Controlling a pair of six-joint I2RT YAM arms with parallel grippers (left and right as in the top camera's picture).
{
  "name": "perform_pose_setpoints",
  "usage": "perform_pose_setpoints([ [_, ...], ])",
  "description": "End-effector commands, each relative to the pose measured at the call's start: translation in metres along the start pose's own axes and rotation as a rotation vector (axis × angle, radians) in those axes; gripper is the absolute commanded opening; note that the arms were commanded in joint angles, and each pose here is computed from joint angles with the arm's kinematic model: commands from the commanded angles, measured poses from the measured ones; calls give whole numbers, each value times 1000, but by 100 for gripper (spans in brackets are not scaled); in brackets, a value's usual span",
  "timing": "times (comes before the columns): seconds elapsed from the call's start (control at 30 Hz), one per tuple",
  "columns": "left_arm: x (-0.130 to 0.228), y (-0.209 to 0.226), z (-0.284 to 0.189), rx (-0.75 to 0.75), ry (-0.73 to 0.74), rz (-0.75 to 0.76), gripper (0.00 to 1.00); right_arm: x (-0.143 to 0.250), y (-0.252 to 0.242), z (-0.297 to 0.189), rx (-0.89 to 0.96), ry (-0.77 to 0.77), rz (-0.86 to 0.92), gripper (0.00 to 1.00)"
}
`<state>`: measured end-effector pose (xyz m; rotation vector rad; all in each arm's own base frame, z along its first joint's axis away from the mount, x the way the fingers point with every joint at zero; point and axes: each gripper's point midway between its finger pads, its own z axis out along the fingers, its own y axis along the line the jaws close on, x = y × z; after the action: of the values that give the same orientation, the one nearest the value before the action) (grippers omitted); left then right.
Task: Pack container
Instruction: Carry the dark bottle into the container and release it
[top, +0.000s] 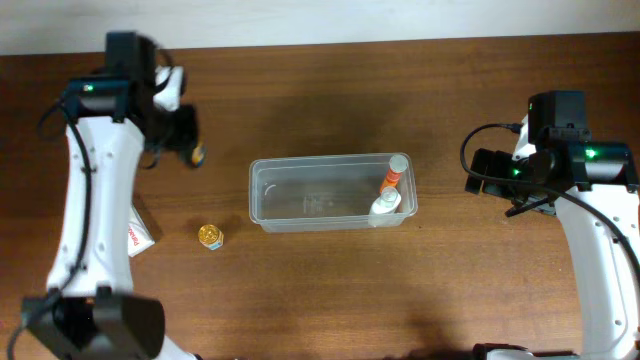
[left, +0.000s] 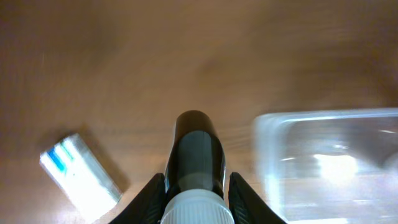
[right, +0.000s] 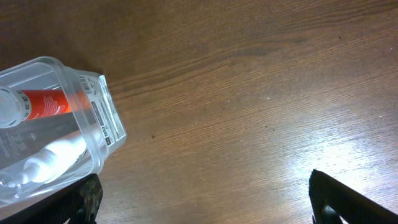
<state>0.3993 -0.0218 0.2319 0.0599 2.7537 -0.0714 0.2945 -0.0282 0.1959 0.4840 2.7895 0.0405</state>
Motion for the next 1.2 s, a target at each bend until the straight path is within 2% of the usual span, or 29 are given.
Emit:
perform_pose_setpoints([
  [0.0, -6, -63, -38, 79, -97, 86, 0, 1, -1, 3, -5, 11, 2, 98],
  [0.2, 7, -157, -30, 185, -89, 173, 0, 1, -1, 3, -5, 11, 2, 98],
  [0.37, 22, -209, -4, 223, -32, 221, 1, 1, -1, 3, -4, 12, -23, 98],
  [0.7, 68, -266, 91, 199, 185, 280, 1, 1, -1, 3, -5, 12, -24, 98],
  [0.83, 81, -283, 120, 194, 219, 318, 0, 1, -1, 3, -5, 12, -24, 98],
  [1.0, 85, -292, 130, 195, 218, 334, 1, 1, -1, 3, -5, 12, -24, 98],
  [1.03, 84, -292, 130, 195, 213, 334, 8, 1, -1, 3, -5, 12, -24, 98],
  [1.07, 83, -292, 131, 192, 209, 334, 25, 1, -1, 3, -5, 12, -24, 98],
  [1.1, 83, -291, 131, 191, 207, 334, 34, 1, -1, 3, -5, 12, -24, 98],
  [1.17, 83, -291, 131, 191, 208, 333, 40, 1, -1, 3, -5, 12, -24, 98],
])
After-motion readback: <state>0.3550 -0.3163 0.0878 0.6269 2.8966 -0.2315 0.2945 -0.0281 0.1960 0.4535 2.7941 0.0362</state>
